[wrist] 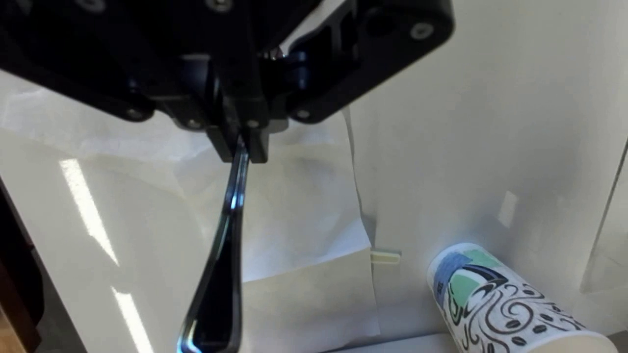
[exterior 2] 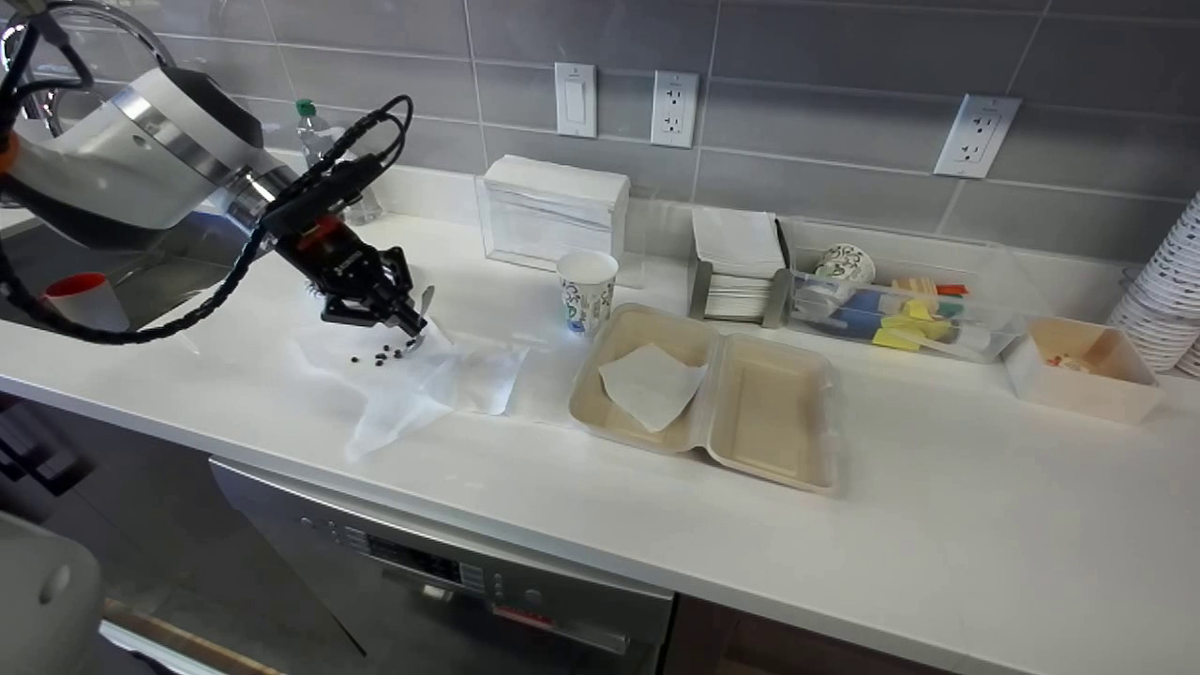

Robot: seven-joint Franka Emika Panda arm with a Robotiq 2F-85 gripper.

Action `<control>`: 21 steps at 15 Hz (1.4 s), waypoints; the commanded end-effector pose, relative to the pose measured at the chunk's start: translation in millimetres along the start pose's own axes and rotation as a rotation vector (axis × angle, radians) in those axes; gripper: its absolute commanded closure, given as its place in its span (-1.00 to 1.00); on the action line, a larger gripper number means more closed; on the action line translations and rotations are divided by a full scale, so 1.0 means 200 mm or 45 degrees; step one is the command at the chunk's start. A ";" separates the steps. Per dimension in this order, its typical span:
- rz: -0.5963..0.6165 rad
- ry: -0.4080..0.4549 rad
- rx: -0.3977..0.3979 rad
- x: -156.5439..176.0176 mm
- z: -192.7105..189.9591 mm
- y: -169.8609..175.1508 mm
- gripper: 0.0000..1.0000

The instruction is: Move some of the contents in the bowl using a spoon and put them on the paper towel

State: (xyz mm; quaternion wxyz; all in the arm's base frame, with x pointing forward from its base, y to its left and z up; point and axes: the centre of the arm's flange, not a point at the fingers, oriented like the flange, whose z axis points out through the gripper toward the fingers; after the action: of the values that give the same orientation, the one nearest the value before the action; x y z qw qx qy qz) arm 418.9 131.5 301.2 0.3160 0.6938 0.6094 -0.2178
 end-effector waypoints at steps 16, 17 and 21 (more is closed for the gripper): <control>0.714 0.629 0.197 -0.36 0.14 0.38 0.96; 0.755 0.689 0.194 -0.36 0.16 0.41 0.96; 0.945 0.916 0.171 -0.32 0.24 0.53 0.96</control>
State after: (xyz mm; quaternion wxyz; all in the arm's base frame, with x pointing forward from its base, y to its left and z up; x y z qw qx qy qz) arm 501.1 48.9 349.3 0.1318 0.8999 0.4100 0.0691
